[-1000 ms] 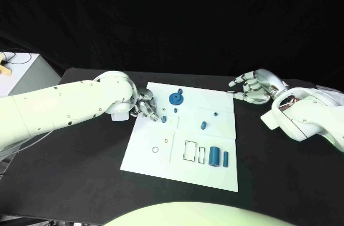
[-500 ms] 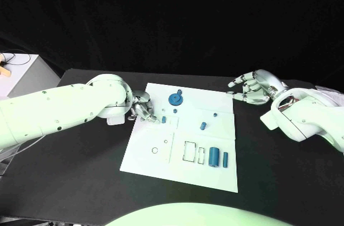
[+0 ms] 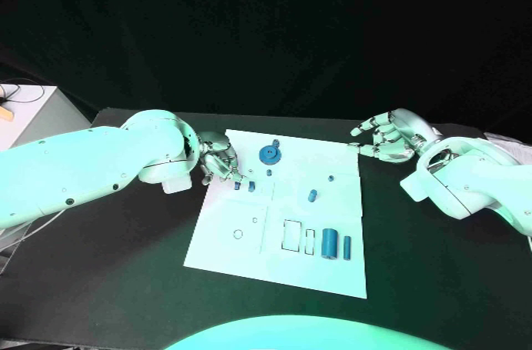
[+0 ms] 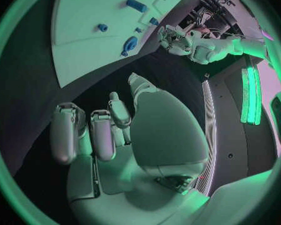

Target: Assemble the parts on the task board

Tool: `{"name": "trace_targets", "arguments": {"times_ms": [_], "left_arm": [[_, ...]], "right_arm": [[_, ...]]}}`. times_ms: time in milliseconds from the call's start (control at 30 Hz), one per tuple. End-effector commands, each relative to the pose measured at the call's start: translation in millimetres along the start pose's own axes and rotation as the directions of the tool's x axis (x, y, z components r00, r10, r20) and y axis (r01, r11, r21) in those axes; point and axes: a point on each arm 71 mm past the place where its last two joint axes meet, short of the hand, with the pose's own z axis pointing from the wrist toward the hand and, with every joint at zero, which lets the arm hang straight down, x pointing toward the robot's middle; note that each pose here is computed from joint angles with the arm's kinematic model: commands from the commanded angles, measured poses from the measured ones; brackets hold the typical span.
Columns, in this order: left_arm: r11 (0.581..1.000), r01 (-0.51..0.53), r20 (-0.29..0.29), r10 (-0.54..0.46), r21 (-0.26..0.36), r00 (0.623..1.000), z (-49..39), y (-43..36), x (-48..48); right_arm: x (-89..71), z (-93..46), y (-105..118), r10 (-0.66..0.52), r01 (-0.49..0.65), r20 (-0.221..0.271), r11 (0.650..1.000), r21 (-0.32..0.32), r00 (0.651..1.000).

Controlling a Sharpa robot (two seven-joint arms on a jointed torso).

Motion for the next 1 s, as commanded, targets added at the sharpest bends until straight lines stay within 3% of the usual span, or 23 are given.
{"name": "trace_targets", "arguments": {"times_ms": [33, 267, 433, 600, 733, 1000], "left_arm": [[0.989, 0.126, 0.06, -0.131, 0.08, 0.99, -2.2, -7.7, -4.7], [0.959, 0.192, 0.138, -0.223, 0.21, 0.965, 3.5, -21.5, -8.2], [0.938, 0.131, 0.147, -0.186, 0.322, 0.971, 12.0, -33.4, -1.5], [0.913, -0.004, 0.202, -0.085, 0.407, 0.976, 20.5, -44.1, 1.5], [0.897, -0.111, 0.245, 0.003, 0.427, 0.97, 27.1, -50.1, 5.9], [0.88, -0.28, 0.311, 0.161, 0.385, 0.936, 42.7, -53.6, 18.5]], "right_arm": [[0.6, -0.2, 0.4, -0.004, 0.004, -0.004, 1.0, -0.012, 1.0], [0.6, 0.0, 0.3, -0.003, 0.003, -0.002, 1.0, -0.011, 1.0], [0.9, 0.4, 0.5, -0.005, 0.005, -0.002, 1.0, -0.014, 1.0], [1.1, 0.8, 1.1, -0.016, 0.016, -0.001, 1.0, -0.021, 1.0], [1.2, 1.2, 1.3, -0.02, 0.02, 0.001, 1.0, -0.023, 1.0], [1.5, 1.5, 1.8, -0.026, 0.026, 0.003, 0.999, -0.026, 1.0]]}}
